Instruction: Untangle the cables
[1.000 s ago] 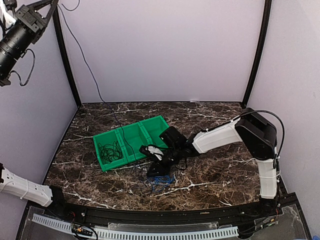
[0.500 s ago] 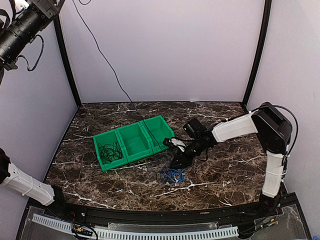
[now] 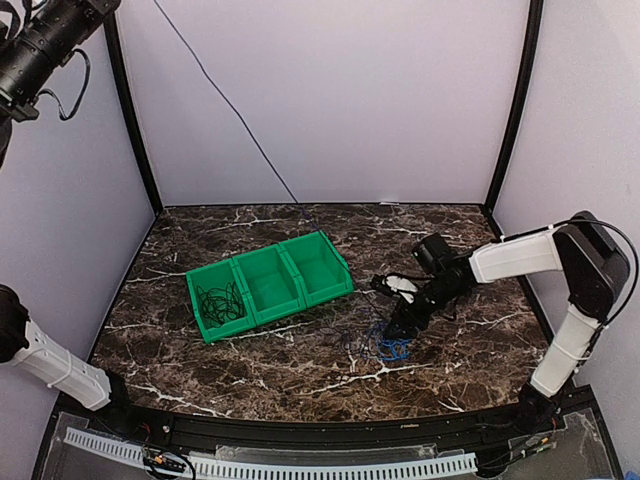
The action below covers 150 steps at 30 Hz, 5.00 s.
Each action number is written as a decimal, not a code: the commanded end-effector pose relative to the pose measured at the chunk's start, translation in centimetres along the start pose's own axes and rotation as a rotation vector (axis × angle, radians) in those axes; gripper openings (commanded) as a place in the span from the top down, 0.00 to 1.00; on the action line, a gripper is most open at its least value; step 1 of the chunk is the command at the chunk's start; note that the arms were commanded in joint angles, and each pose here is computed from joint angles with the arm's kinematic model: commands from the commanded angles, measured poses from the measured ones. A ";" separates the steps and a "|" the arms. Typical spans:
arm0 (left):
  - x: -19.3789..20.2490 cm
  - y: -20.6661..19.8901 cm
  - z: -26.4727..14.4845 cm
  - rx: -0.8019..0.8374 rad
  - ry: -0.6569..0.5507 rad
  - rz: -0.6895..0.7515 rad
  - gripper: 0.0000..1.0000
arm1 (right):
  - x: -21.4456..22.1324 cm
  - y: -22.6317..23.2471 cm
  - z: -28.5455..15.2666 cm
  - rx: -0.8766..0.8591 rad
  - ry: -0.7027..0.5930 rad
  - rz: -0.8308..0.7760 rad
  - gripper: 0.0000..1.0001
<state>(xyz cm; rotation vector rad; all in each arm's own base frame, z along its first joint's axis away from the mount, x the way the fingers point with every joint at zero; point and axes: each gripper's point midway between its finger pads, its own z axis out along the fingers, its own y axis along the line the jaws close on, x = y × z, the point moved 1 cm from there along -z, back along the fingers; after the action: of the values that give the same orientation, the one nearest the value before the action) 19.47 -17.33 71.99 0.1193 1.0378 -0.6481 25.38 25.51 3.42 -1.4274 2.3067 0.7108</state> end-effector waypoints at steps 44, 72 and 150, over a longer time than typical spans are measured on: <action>0.3 -2.6 1.4 0.100 -0.116 0.048 0.99 | -3.0 1.2 -15.2 0.169 -0.441 -0.142 0.25; 6.6 -3.4 4.8 0.031 -0.113 0.190 0.99 | -2.7 1.5 -15.1 0.132 -0.501 -0.162 0.23; 47.5 10.8 -8.2 -0.112 0.915 0.293 1.00 | -0.6 -0.4 -12.4 0.162 -0.403 -0.128 0.23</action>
<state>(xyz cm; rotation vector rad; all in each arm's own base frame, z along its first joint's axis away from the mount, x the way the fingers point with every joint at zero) 35.95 -26.48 28.02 0.5688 1.8027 -0.1484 25.26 18.68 13.74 -1.2141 1.9238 0.7039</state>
